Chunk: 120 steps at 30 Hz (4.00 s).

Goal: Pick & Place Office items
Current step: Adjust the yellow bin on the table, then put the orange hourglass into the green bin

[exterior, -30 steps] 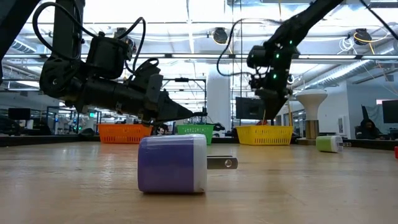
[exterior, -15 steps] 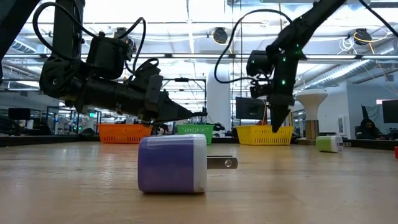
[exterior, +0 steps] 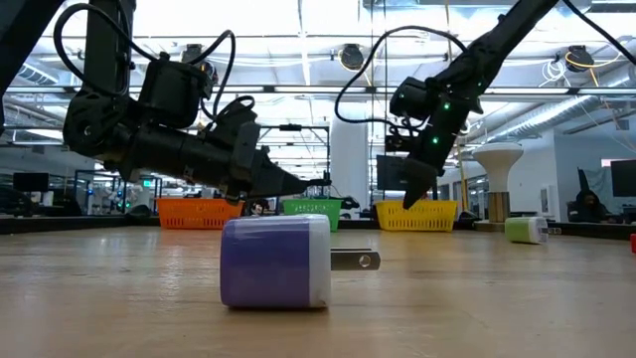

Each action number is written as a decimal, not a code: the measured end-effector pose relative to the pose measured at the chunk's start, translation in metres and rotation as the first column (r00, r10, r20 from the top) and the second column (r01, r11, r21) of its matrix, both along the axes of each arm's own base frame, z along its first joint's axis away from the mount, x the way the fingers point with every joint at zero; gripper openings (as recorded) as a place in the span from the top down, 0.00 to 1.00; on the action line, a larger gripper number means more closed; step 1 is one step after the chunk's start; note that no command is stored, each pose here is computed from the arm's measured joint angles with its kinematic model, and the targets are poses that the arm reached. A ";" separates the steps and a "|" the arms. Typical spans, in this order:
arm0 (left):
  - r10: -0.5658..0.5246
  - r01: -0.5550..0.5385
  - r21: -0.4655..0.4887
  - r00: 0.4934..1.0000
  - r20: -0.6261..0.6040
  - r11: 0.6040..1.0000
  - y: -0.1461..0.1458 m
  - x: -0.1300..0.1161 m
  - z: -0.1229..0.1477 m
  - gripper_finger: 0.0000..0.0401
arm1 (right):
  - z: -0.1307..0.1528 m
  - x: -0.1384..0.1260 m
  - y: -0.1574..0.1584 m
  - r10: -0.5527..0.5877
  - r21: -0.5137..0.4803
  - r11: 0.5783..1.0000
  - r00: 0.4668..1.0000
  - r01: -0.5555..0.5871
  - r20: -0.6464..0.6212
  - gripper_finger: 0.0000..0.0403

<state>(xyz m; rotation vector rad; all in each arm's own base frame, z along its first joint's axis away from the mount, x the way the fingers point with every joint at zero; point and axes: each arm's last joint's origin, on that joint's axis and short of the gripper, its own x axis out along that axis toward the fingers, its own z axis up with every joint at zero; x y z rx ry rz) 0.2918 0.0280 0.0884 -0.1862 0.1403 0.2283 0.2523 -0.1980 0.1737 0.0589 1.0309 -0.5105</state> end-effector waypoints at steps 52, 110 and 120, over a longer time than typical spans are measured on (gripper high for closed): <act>0.074 -0.066 -0.057 0.987 0.145 0.996 -0.024 0.002 0.013 0.91 | 0.053 -0.024 0.225 -0.112 0.088 0.992 0.970 0.094 0.216 1.00; 0.080 -0.066 -0.088 0.984 0.159 0.994 -0.024 0.002 0.014 0.91 | 0.096 -0.097 0.419 -0.552 0.326 0.574 0.649 0.751 -0.523 0.19; 0.080 -0.066 -0.087 0.984 0.159 0.994 -0.024 0.002 0.014 0.91 | 0.066 -0.097 0.418 -0.505 0.350 0.608 0.688 0.712 -0.521 0.16</act>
